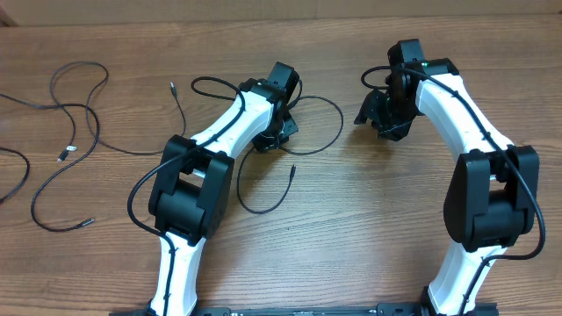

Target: Untangle cables

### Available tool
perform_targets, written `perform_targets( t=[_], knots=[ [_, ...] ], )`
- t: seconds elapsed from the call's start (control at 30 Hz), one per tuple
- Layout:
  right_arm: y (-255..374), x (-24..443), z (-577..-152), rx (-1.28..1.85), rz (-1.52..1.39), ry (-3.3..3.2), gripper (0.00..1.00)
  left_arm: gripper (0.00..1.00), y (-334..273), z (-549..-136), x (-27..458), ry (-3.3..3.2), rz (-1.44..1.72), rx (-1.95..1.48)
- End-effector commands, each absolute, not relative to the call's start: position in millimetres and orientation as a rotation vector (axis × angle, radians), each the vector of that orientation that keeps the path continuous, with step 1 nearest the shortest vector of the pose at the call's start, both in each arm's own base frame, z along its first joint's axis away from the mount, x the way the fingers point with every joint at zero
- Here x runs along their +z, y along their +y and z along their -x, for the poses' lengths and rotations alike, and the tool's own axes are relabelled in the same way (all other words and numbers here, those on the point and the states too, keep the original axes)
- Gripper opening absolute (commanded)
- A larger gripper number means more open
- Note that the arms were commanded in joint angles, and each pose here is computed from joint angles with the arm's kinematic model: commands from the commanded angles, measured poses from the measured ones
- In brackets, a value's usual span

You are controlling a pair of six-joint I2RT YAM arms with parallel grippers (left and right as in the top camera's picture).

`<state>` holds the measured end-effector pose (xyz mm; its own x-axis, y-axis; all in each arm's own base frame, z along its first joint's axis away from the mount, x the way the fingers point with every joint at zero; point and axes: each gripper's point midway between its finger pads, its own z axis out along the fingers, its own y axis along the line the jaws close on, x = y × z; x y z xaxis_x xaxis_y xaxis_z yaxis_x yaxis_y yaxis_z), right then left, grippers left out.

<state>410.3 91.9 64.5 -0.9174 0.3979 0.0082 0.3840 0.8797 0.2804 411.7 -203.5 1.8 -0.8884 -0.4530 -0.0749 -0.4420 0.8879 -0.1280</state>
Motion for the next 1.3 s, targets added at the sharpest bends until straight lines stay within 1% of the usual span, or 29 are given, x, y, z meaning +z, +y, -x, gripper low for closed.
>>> perform_targets(
  t=[0.0, 0.07, 0.13, 0.2, 0.27, 0.3, 0.33, 0.47, 0.63, 0.73, 0.8, 0.9, 1.0, 1.07, 1.17, 1.27],
  knots=[
    [92.6, 61.5, -410.5, 0.425, -0.597, 3.006, 0.59, 0.04, -197.0, -406.0, 0.2, 3.008, 0.535, -0.118],
    [92.7, 61.4, -409.8, 0.425, -0.578, 3.011, 0.58, 0.04, -189.1, -419.3, 26.0, 2.977, 0.447, -0.115],
    [92.4, 61.2, -408.3, 0.421, -0.562, 3.019, 0.59, 0.04, -182.5, -434.7, 61.8, 2.928, 0.324, -0.14],
    [92.3, 61.1, -407.3, 0.42, -0.564, 3.023, 0.59, 0.04, -168.8, -451.9, 118.3, 2.832, 0.195, -0.166],
    [92.3, 61.1, -407.3, 0.42, -0.564, 3.023, 0.59, 0.04, -147.7, -462.9, 175.9, 2.709, 0.157, -0.139],
    [92.3, 61.1, -407.3, 0.42, -0.564, 3.023, 0.59, 0.04, -136.2, -466.1, 198.5, 2.654, 0.165, -0.114],
    [92.4, 61.1, -407.4, 0.42, -0.565, 3.023, 0.59, 0.04, -109.9, -471.2, 242.6, 2.536, 0.191, -0.049],
    [92.4, 61.1, -407.8, 0.42, -0.563, 3.021, 0.59, 0.04, -16.2, -469.5, 341.9, 2.207, 0.412, 0.188],
    [92.6, 61.4, -409.3, 0.423, -0.561, 3.015, 0.59, 0.04, 90.1, -442.3, 419.8, 1.925, 0.628, 0.321],
    [92.6, 61.3, -409.2, 0.423, -0.561, 3.015, 0.59, 0.04, 148.7, -422.8, 445.9, 1.812, 0.72, 0.406],
    [92.4, 61.0, -406.7, 0.419, -0.564, 3.025, 0.59, 0.04, 210.2, -399.4, 463.7, 1.696, 0.835, 0.496],
    [92.0, 60.7, -403.7, 0.414, -0.569, 3.037, 0.59, 0.04, 257.5, -380.5, 471.1, 1.609, 0.928, 0.565],
    [91.9, 60.5, -402.1, 0.413, -0.572, 3.044, 0.59, 0.04, 294.9, -366.9, 480.3, 1.511, 0.992, 0.619],
    [91.9, 60.5, -402.0, 0.413, -0.572, 3.044, 0.59, 0.04, 320.2, -358.5, 499.3, 1.383, 1.018, 0.634],
    [91.7, 60.4, -400.7, 0.411, -0.574, 3.049, 0.59, 0.04, 332.0, -349.1, 512.9, 1.309, 1.027, 0.657],
    [91.7, 60.4, -400.4, 0.41, -0.58, 3.05, 0.6, 0.04, 336.8, -344.0, 514.4, 1.299, 1.034, 0.702]
  ],
)
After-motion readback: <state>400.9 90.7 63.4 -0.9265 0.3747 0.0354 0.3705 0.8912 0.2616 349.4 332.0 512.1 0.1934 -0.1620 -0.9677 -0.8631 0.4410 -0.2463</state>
